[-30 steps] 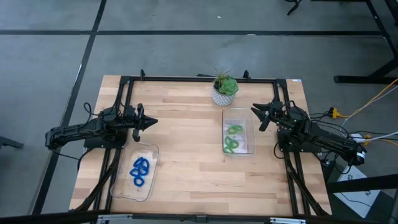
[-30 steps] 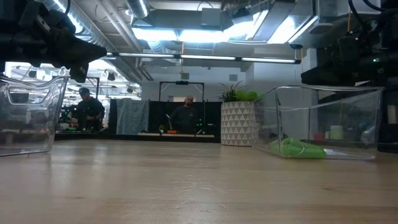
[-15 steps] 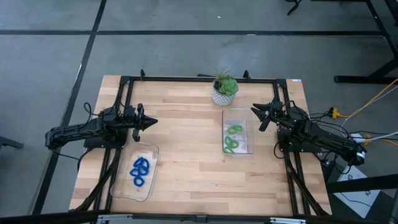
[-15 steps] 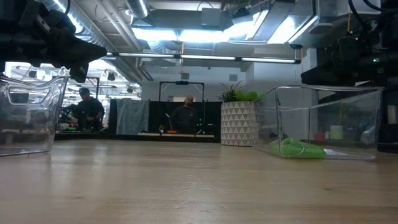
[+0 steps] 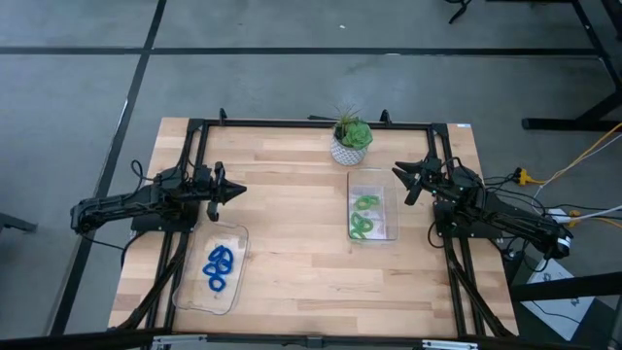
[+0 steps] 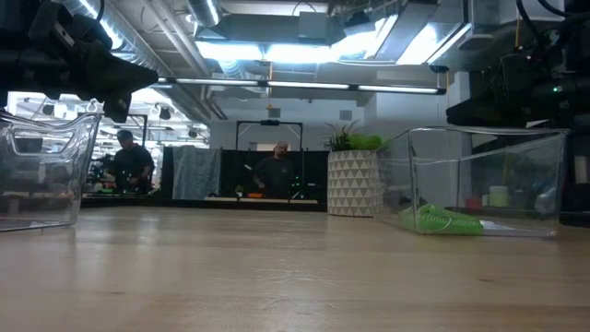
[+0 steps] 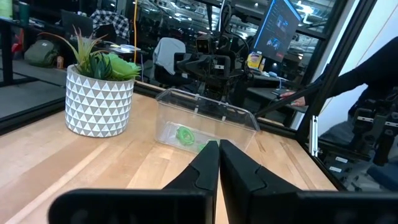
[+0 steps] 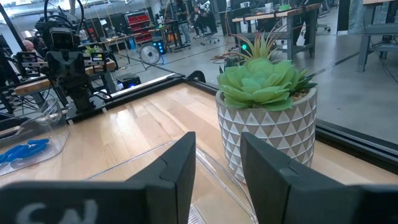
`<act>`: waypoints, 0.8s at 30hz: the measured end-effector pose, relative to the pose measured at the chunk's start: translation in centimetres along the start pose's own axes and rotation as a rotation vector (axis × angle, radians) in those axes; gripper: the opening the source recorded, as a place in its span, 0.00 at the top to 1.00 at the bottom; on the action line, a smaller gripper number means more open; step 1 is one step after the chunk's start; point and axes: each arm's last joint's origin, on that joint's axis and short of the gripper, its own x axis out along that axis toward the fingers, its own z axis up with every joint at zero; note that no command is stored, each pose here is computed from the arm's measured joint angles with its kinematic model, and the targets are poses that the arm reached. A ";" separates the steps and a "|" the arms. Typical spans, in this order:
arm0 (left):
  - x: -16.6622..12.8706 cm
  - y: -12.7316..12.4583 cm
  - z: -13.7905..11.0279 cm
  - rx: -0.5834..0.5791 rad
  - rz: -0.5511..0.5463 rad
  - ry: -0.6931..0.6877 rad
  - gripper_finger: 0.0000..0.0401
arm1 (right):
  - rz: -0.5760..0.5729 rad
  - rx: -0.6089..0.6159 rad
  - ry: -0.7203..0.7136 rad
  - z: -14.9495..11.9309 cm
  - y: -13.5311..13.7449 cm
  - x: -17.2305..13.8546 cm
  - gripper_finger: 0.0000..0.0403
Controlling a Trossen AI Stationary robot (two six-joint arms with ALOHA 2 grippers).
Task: Sort spring keychains
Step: Return to Home Position
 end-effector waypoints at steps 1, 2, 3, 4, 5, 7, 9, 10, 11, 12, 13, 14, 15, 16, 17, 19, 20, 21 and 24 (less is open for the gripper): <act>0.0 0.0 0.0 0.000 0.000 0.000 0.98 | 0.000 0.000 0.000 0.0 0.0 0.0 0.69; 0.0 0.0 0.0 0.000 0.000 0.000 0.98 | 0.000 0.000 0.000 0.0 0.0 0.0 0.69; 0.0 0.0 0.0 0.000 0.000 0.000 0.98 | 0.000 0.000 0.000 0.0 0.0 0.0 0.69; 0.0 0.0 0.0 0.000 0.000 0.000 0.97 | 0.000 0.000 0.000 0.0 0.0 0.0 0.69; 0.0 0.0 0.0 0.000 0.000 0.000 0.97 | 0.000 0.000 -0.001 0.0 0.0 0.0 0.69; 0.0 0.0 0.0 0.000 0.000 0.000 0.97 | 0.000 0.000 -0.001 0.0 0.0 0.0 0.69; 0.0 0.0 0.0 0.000 0.000 0.000 0.97 | 0.000 0.000 0.000 0.0 0.0 0.0 0.69; 0.0 0.0 0.0 0.000 0.000 0.000 0.97 | 0.000 0.000 0.000 0.0 0.0 0.0 0.69; 0.0 0.0 0.0 0.000 0.000 0.000 0.98 | 0.000 0.000 -0.001 0.0 0.0 0.0 0.69; 0.0 0.0 0.0 0.000 0.000 0.000 0.98 | 0.000 0.000 0.000 0.0 0.0 0.0 0.69; 0.0 0.0 0.0 0.000 0.000 0.000 0.98 | 0.000 0.000 0.000 0.0 0.0 0.0 0.69; 0.0 0.0 0.0 0.000 0.000 0.000 0.98 | 0.000 0.000 0.000 0.0 0.0 0.0 0.69; 0.0 0.0 0.0 0.000 0.000 0.000 0.98 | 0.000 0.000 0.000 0.0 0.0 0.0 0.69; 0.0 0.0 0.0 0.000 0.000 0.000 0.98 | 0.000 0.000 0.000 0.0 0.0 0.0 0.69; 0.0 0.0 0.0 0.000 0.000 0.000 0.98 | 0.000 0.000 0.000 0.0 0.0 0.0 0.69; 0.0 0.0 0.0 0.000 0.000 0.000 0.97 | 0.000 0.000 0.000 0.0 0.0 0.0 0.69; 0.0 0.0 0.0 0.000 0.000 0.000 0.97 | 0.000 0.000 0.000 0.0 0.0 0.0 0.69; 0.0 0.0 0.0 0.000 0.000 0.000 0.97 | 0.000 0.000 0.000 0.0 0.0 0.0 0.69; 0.0 0.0 0.0 0.000 0.000 0.000 0.97 | 0.000 0.000 0.000 0.0 0.0 0.0 0.69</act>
